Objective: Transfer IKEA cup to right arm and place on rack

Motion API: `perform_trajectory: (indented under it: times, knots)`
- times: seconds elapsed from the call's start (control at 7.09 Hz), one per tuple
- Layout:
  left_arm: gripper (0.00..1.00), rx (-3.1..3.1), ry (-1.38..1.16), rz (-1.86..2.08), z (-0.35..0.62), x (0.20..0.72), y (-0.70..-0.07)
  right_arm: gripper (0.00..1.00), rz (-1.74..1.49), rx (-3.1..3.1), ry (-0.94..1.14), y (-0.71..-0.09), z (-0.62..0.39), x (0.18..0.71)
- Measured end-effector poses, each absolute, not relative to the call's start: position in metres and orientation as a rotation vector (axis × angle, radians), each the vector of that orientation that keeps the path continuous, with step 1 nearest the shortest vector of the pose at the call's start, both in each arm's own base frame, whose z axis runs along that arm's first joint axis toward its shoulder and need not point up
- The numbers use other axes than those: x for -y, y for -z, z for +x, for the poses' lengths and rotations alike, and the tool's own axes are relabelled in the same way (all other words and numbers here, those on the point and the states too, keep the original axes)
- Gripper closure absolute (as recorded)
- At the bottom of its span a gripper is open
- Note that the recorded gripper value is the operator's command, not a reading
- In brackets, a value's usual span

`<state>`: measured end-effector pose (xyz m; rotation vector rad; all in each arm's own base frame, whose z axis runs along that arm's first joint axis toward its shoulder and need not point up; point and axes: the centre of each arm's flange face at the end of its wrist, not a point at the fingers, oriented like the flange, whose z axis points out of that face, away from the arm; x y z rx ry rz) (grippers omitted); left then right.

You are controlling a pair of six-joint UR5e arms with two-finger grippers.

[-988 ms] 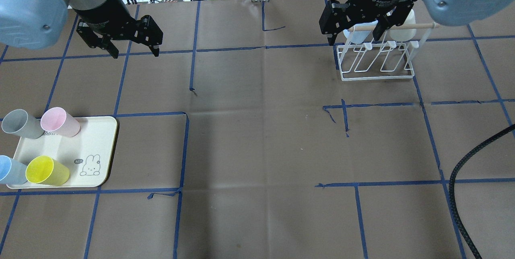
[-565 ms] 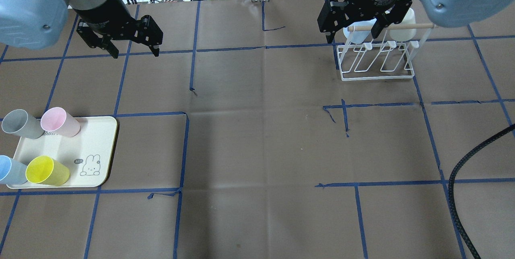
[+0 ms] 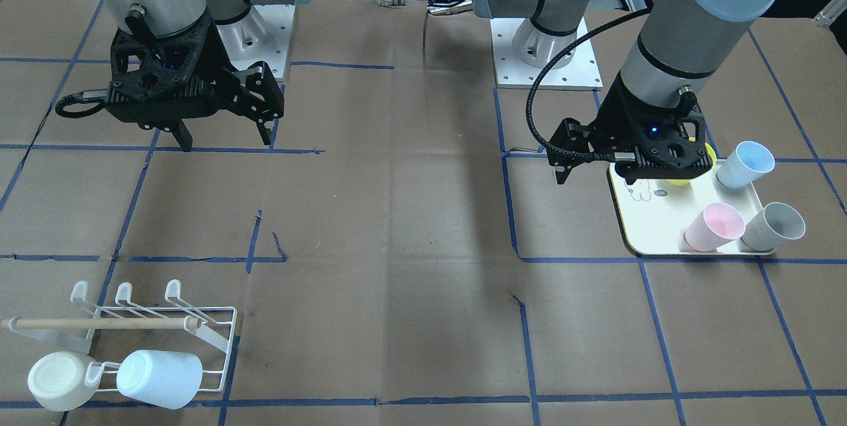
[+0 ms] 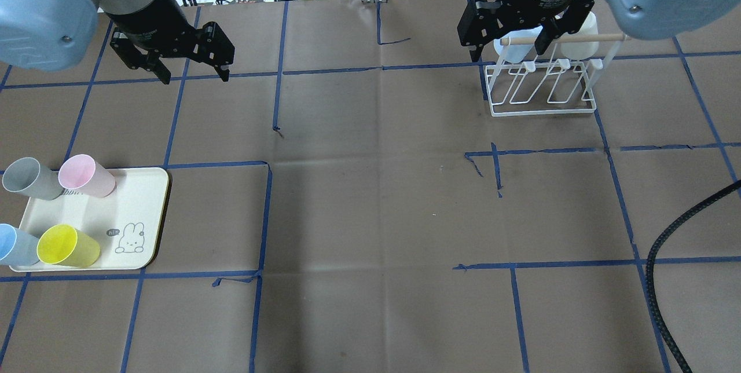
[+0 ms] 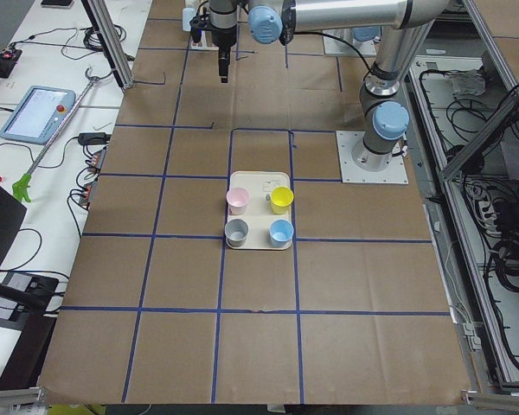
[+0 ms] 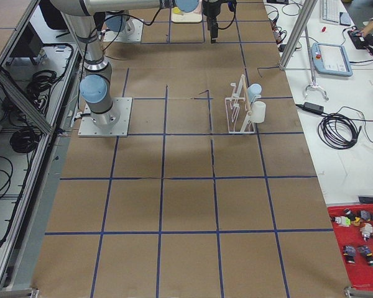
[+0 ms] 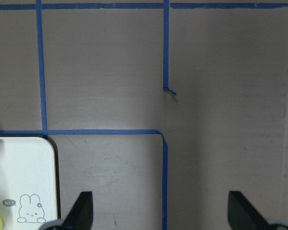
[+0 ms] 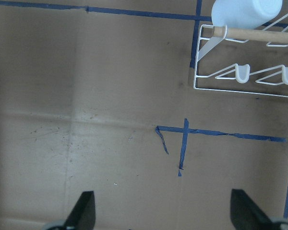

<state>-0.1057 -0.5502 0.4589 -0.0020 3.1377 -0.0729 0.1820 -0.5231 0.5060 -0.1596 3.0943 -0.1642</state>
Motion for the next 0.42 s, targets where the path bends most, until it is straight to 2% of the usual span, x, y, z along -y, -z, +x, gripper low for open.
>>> perform_trajectory:
  times: [0.42]
  knots:
    - [0.01,-3.138,0.073,-0.003,-0.1057,0.5502,-0.4589,0.00,-0.160,-3.088,0.168,-0.5068,0.1831,0.5231]
